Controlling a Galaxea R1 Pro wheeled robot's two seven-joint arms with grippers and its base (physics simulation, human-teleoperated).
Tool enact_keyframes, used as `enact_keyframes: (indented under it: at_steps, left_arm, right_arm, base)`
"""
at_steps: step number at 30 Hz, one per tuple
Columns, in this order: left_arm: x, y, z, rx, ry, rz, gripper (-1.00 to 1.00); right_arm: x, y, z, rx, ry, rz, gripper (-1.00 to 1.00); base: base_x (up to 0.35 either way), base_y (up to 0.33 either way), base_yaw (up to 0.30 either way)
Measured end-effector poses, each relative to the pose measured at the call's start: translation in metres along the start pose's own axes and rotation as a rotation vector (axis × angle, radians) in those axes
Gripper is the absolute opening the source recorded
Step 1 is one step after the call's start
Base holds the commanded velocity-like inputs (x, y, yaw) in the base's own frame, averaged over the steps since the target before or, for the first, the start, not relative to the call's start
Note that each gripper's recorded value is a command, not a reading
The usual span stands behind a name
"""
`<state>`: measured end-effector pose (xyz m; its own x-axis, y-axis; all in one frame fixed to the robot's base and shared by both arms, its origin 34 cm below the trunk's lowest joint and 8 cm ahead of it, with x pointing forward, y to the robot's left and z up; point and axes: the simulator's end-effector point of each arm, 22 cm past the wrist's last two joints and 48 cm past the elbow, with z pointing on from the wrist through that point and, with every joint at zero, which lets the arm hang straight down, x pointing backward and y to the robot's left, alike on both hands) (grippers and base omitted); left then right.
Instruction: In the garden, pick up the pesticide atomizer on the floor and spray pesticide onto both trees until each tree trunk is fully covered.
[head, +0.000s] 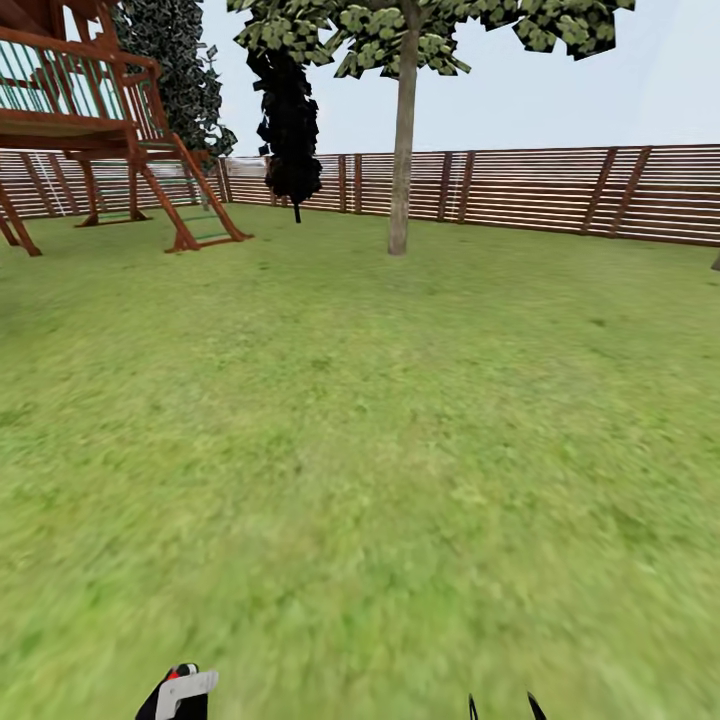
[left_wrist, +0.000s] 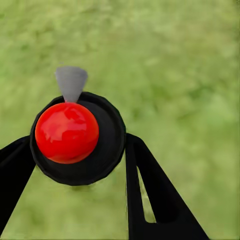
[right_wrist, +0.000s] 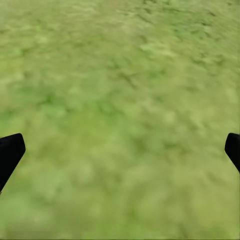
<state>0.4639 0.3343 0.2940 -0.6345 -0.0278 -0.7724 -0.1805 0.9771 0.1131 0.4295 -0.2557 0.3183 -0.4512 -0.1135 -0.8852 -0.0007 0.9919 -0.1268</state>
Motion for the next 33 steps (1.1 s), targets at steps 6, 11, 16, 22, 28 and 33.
enact_keyframes:
  at_steps: [6, 11, 16, 22, 28, 33]
  left_arm:
    - [0.0002, -0.001, -0.0002, 0.001, 0.0, 0.0, -1.0]
    - [0.0008, -0.0005, -0.0002, -0.001, 0.003, -0.003, -1.0]
    - [0.0008, 0.0, -0.0002, -0.002, 0.003, -0.004, -1.0]
    - [0.0006, -0.0001, -0.0002, -0.002, 0.002, -0.004, -1.0]
    - [0.0007, -0.0003, -0.0002, -0.002, 0.002, -0.005, -1.0]
    - [0.0004, 0.0004, -0.0001, -0.002, 0.001, -0.004, -1.0]
  right_arm:
    - [0.0, 0.0001, 0.0, 0.0, 0.0, 0.0, 1.0]
    - [0.0001, 0.0001, 0.0, 0.0, 0.001, 0.0, 1.0]
    - [0.0, 0.0, 0.0, 0.0, 0.0, 0.0, 1.0]
    - [0.0, -0.0002, 0.0, 0.0, 0.0, 0.0, 1.0]
    - [0.0001, -0.0002, 0.0, 0.0, 0.0, 0.0, 1.0]
    - [0.0, 0.0, 0.0, 0.0, 0.0, 0.0, 1.0]
  base:
    - [0.337, 0.0, 0.0]
    - [0.337, 0.0, 0.0]
    - [0.338, 0.0, 0.0]
    - [0.337, 0.0, 0.0]
    - [0.338, 0.0, 0.0]
    - [0.337, 0.0, 0.0]
